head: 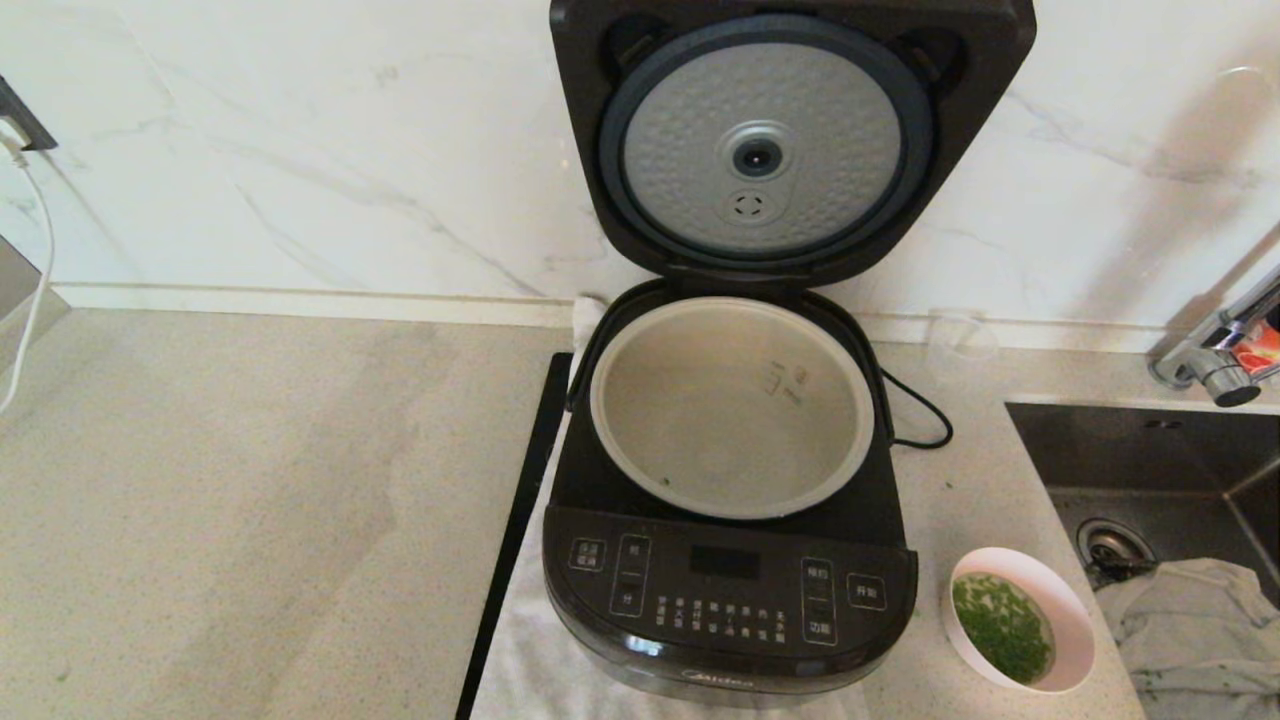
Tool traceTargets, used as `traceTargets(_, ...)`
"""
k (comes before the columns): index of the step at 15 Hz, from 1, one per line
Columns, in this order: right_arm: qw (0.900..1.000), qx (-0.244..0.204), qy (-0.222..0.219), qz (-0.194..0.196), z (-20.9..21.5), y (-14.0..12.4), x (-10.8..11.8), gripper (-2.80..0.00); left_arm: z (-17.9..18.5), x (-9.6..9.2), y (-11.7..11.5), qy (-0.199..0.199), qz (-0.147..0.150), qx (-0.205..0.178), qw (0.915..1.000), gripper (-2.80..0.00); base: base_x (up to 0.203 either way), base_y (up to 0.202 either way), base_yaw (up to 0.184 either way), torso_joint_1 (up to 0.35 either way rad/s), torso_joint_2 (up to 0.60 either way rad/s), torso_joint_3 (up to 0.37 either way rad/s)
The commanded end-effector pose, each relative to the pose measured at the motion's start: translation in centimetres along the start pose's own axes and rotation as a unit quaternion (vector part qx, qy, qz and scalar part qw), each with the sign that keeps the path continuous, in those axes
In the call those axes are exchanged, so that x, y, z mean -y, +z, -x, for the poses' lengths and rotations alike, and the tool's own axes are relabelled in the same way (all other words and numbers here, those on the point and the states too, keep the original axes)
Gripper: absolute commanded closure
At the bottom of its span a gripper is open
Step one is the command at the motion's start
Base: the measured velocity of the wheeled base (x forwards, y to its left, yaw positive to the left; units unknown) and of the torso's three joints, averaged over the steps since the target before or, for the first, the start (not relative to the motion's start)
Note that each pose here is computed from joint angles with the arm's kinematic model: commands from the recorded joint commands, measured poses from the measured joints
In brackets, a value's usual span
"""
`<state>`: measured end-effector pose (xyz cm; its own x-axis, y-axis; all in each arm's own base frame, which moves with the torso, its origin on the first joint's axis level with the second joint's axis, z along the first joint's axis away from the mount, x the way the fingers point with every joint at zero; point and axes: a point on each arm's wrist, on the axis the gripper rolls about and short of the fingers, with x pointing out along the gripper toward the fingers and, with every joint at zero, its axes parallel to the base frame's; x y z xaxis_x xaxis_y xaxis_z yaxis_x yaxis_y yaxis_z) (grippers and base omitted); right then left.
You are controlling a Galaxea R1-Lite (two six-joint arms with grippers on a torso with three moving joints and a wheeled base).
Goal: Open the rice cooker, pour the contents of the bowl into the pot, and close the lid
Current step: Turn on the tap
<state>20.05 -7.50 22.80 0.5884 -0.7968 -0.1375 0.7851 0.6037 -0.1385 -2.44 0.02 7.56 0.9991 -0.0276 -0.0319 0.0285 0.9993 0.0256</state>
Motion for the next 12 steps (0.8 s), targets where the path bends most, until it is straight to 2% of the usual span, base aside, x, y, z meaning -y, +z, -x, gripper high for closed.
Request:
traceTargets(1,0.997,-0.031,-0.065,0.009,-6.9,-2.3,-1.3,0.00,0.0,0.0,0.0,-0.001,0.000,0.001,1.0000,0.00,0.000,0.000,0.000,0.000,0.00,0.000)
traceTargets(3,0.995,-0.012,-0.099,-0.009,-10.0,-2.4,-1.1,0.00,0.0,0.0,0.0,-0.001,0.000,0.001,1.0000,0.00,0.000,0.000,0.000,0.000,0.00,0.000)
traceTargets(5,0.994,0.005,-0.111,-0.022,-12.0,-2.5,-1.3,0.00,0.0,0.0,0.0,0.000,0.000,0.001,1.0000,0.00,0.000,0.000,0.000,0.000,0.00,0.000)
traceTargets(7,0.993,0.010,-0.112,-0.026,-13.3,-2.6,-1.8,0.00,0.0,0.0,0.0,-0.001,0.000,0.001,1.0000,0.00,0.000,0.000,0.000,0.000,0.00,0.000)
traceTargets(12,0.996,0.032,-0.078,-0.037,-15.7,-3.1,-3.8,0.00,0.0,0.0,0.0,0.000,0.000,0.001,1.0000,0.00,0.000,0.000,0.000,0.000,0.00,0.000)
